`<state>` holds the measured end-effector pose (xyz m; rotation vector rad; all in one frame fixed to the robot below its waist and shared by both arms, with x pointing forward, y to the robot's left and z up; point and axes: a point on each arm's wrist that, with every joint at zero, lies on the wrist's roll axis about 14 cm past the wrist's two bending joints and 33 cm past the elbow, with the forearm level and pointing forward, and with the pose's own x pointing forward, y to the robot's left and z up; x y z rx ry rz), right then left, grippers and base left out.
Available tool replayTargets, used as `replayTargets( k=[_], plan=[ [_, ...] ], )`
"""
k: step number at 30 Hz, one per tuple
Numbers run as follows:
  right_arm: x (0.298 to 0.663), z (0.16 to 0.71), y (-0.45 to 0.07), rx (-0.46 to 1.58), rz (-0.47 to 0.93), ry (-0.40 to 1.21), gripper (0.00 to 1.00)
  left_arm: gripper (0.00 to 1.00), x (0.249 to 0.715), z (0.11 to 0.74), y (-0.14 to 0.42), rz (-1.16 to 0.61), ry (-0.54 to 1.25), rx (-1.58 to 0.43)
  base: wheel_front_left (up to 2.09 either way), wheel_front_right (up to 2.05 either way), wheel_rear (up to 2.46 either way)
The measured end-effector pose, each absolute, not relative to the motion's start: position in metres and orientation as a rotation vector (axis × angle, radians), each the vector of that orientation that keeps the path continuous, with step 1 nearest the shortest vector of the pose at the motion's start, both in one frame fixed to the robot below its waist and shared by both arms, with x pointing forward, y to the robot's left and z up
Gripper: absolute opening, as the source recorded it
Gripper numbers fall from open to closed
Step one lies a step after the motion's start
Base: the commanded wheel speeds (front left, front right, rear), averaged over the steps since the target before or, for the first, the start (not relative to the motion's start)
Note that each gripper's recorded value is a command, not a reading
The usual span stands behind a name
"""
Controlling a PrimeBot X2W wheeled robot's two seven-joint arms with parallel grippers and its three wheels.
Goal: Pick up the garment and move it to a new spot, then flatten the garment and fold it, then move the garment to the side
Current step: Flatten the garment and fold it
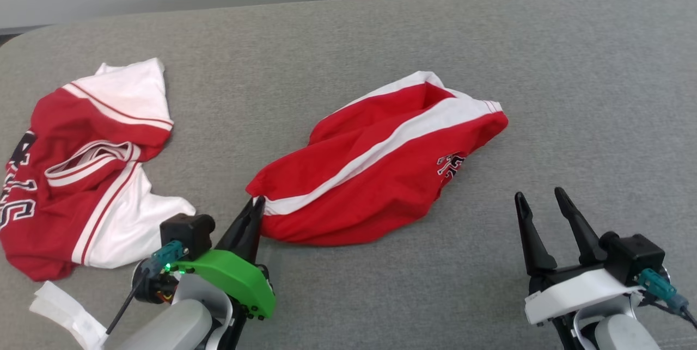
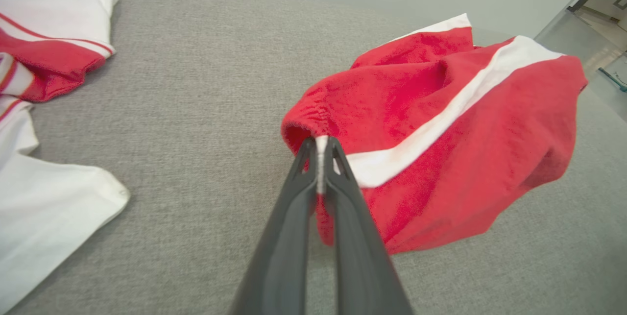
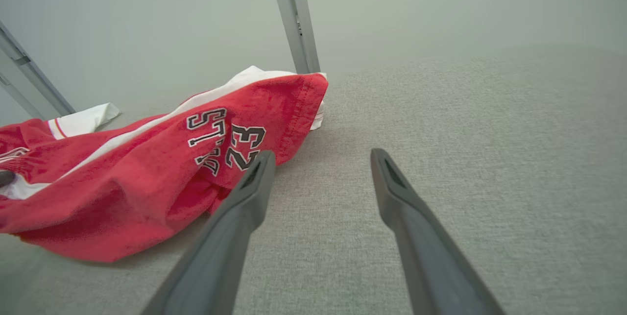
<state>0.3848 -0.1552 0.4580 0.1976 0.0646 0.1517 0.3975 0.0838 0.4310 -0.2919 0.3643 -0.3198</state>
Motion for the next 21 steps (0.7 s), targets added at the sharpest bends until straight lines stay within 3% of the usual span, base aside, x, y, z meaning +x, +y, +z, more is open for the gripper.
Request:
replayTargets(
  k=[10, 15, 21],
  plan=[
    [0.443, 0.46, -0.113, 0.431, 0.387, 0.145, 1.0, 0.0, 0.4, 0.431, 0.133, -0.206, 0.304, -0.224, 0.0, 0.0, 0.0],
    [0.485, 0.47, -0.115, 0.428, 0.482, 0.256, 1.0, 0.0, 0.407, 0.423, 0.136, -0.201, 0.306, -0.212, 0.0, 0.0, 0.0],
    [0.509, 0.457, -0.099, 0.408, 0.556, 0.39, 1.0, 0.0, 0.419, 0.418, 0.135, -0.195, 0.294, -0.219, 0.0, 0.0, 0.0]
  ],
)
